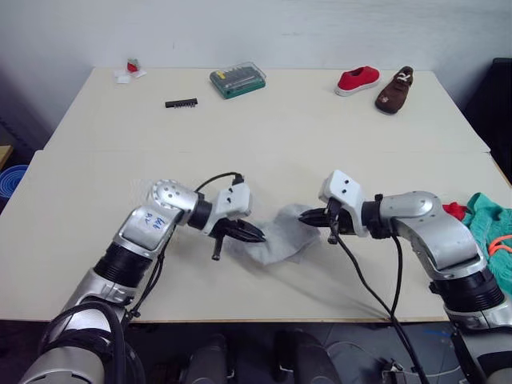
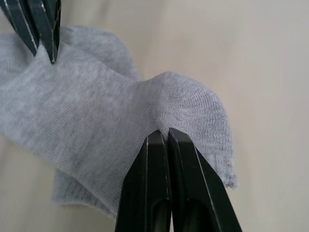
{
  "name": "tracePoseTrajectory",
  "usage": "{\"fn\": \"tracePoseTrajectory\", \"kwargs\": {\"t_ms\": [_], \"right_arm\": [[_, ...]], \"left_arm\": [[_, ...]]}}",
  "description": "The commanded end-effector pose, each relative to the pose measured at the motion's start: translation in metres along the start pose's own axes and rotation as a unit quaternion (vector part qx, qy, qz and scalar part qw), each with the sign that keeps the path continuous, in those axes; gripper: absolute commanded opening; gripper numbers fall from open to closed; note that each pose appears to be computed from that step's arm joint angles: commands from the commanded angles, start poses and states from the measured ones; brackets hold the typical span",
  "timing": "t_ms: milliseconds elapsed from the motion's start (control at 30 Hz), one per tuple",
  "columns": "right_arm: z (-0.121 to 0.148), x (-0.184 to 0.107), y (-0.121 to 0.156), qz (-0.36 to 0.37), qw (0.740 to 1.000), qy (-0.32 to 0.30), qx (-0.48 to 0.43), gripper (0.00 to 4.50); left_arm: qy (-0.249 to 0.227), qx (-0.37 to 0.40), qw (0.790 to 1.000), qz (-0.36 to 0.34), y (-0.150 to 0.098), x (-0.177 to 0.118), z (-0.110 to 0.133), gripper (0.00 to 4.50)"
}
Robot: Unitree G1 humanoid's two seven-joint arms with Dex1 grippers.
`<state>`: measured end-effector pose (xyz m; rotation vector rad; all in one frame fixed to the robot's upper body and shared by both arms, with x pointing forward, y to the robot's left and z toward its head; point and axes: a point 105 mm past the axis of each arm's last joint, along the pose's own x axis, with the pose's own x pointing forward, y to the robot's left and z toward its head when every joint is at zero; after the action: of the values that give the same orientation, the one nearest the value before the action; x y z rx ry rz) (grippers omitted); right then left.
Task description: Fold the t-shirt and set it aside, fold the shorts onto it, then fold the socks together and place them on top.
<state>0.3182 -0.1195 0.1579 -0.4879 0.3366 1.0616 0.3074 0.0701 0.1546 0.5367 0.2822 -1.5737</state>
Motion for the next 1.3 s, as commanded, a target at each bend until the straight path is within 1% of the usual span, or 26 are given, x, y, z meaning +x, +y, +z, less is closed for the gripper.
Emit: {"fn": "tracePoseTrajectory", "kwargs": {"t_ms": [33, 67, 200, 333, 500, 633, 800, 900, 1000, 1033, 1100, 1200, 1267, 1300], "right_arm": [[0.013, -0.016, 0.000, -0.015, 1.000, -0.018, -0.014, 0.00], [0.014, -0.016, 0.001, -0.016, 1.000, -0.018, -0.013, 0.00], [0.014, -0.025, 0.012, -0.019, 1.000, -0.020, 0.008, 0.00], [0.009, -0.024, 0.027, -0.027, 0.999, -0.022, 0.029, 0.00], [-0.002, -0.014, 0.043, -0.063, 0.996, -0.029, 0.055, 0.00], [-0.010, -0.005, 0.049, -0.093, 0.992, -0.031, 0.075, 0.00], [-0.025, -0.002, 0.042, -0.142, 0.987, -0.014, 0.080, 0.00], [-0.026, -0.003, 0.043, -0.142, 0.986, -0.017, 0.088, 0.00], [-0.022, -0.003, 0.046, -0.131, 0.986, -0.028, 0.096, 0.00], [-0.020, -0.003, 0.045, -0.130, 0.986, -0.032, 0.095, 0.21], [-0.015, -0.005, 0.045, -0.126, 0.986, -0.040, 0.098, 0.68], [-0.005, -0.012, 0.045, -0.118, 0.987, -0.059, 0.094, 1.69], [0.004, -0.018, 0.046, -0.110, 0.987, -0.074, 0.087, 2.44], [0.008, -0.022, 0.047, -0.105, 0.988, -0.080, 0.083, 2.74]], "left_arm": [[-0.020, 0.009, 1.000, 0.001, 0.003, -0.012, 0.013, 0.03], [-0.021, 0.007, 1.000, 0.001, 0.003, -0.012, 0.014, 0.03], [0.046, 0.061, 0.997, -0.008, 0.010, -0.026, -0.006, 0.03], [0.069, 0.087, 0.994, -0.016, 0.023, -0.025, -0.011, 0.03], [0.070, 0.100, 0.992, -0.040, 0.030, -0.015, -0.013, 0.03], [0.071, 0.104, 0.991, -0.052, 0.032, -0.011, -0.015, 0.03], [0.076, 0.110, 0.990, -0.054, 0.034, -0.009, -0.019, 0.03], [0.077, 0.107, 0.990, -0.052, 0.035, -0.009, -0.022, 0.03], [0.076, 0.101, 0.991, -0.049, 0.034, -0.011, -0.023, 0.66], [0.073, 0.098, 0.991, -0.051, 0.033, -0.013, -0.022, 0.94], [0.066, 0.099, 0.992, -0.045, 0.031, -0.018, -0.021, 1.57], [0.050, 0.095, 0.994, -0.033, 0.028, -0.028, -0.015, 2.51], [0.020, 0.078, 0.997, -0.020, 0.024, -0.036, -0.006, 3.16], [0.001, 0.067, 0.998, -0.011, 0.023, -0.040, -0.001, 3.45]]}}
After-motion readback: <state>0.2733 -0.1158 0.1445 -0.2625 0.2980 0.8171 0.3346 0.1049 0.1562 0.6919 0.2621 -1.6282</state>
